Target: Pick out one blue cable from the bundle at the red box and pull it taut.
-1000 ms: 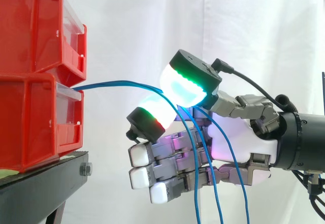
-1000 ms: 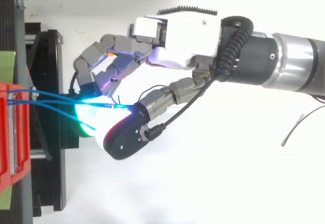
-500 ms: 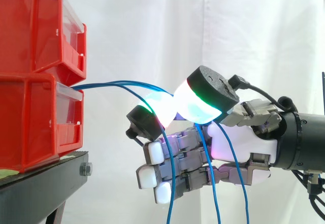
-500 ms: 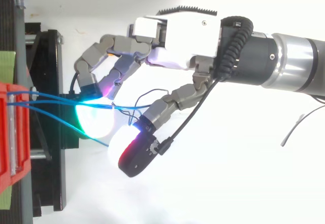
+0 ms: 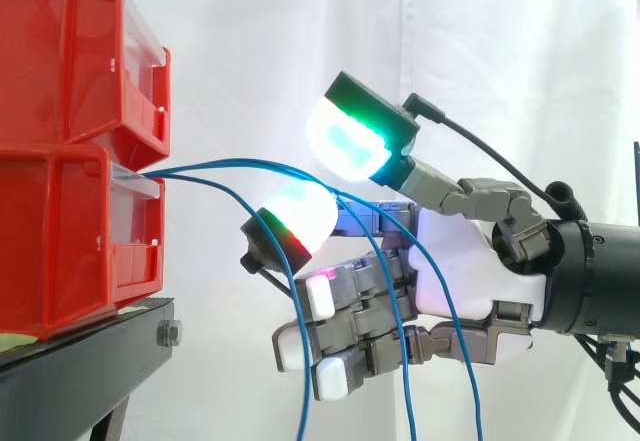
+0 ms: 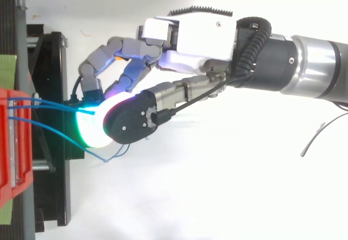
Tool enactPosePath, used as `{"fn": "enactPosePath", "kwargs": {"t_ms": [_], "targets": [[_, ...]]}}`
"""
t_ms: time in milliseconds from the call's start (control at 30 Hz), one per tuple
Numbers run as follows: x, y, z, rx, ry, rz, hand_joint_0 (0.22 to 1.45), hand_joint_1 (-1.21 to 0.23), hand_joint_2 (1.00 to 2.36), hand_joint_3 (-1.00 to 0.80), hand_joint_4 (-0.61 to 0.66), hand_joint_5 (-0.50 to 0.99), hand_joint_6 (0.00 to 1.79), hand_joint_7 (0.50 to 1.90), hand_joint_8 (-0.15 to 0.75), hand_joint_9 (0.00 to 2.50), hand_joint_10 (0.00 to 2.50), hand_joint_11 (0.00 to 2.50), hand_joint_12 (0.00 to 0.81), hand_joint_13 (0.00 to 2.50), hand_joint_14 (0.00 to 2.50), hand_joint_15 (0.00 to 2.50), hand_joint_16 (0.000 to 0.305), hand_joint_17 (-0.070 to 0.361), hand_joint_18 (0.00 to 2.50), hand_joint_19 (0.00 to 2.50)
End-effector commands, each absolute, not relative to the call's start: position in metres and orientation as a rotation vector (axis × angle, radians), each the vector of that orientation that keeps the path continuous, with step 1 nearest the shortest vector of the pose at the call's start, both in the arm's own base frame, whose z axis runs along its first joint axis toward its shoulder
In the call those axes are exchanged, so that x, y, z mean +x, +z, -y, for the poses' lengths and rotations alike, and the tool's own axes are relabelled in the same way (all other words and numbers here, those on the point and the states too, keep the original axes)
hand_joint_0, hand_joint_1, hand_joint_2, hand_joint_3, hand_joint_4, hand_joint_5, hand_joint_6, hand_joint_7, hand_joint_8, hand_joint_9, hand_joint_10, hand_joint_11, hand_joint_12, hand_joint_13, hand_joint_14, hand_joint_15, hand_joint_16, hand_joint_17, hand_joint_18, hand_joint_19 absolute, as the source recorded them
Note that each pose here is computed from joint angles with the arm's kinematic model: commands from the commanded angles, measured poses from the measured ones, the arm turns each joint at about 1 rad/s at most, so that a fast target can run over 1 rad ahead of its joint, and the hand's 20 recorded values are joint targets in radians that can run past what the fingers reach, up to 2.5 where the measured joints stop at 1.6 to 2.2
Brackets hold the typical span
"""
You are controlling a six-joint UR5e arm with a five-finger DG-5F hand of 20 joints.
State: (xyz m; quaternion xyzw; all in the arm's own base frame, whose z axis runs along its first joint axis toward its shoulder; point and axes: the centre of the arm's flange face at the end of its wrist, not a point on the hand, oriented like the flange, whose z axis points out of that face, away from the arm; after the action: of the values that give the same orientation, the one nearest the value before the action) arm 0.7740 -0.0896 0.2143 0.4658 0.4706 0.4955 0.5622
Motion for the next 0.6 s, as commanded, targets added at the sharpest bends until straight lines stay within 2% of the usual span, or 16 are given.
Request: {"fn": "enactPosePath", "kwargs": {"t_ms": [0, 133, 400, 567], "targets": [[0.7740, 0.2139, 0.0884, 1.095, 1.169, -1.108, 0.58, -0.50, 1.01, -0.41, 0.00, -0.14, 0.87, 1.05, 0.281, 1.02, 0.03, 0.70, 0.336, 0.86, 0.02, 0.52, 0.043, 0.098, 0.80, 0.58], [0.7742, 0.2145, 0.0895, 1.096, 1.168, -1.107, 0.57, -0.55, 1.02, -0.33, 0.01, -0.14, 0.87, 1.13, 0.281, 1.02, 0.03, 0.72, 0.338, 0.86, 0.02, 0.52, 0.044, 0.099, 0.80, 0.57], [0.7740, 0.2143, 0.0896, 1.097, 1.167, -1.108, 0.57, -0.67, 1.02, -0.24, 0.02, -0.16, 0.91, 1.09, 0.286, 0.99, 0.03, 0.72, 0.341, 0.86, 0.02, 0.52, 0.045, 0.101, 0.81, 0.56], [0.7740, 0.2143, 0.0896, 1.097, 1.167, -1.108, 0.59, -0.74, 1.02, -0.26, 0.02, -0.17, 0.92, 1.07, 0.277, 0.97, 0.03, 0.72, 0.334, 0.83, 0.02, 0.51, 0.044, 0.099, 0.80, 0.56]]}}
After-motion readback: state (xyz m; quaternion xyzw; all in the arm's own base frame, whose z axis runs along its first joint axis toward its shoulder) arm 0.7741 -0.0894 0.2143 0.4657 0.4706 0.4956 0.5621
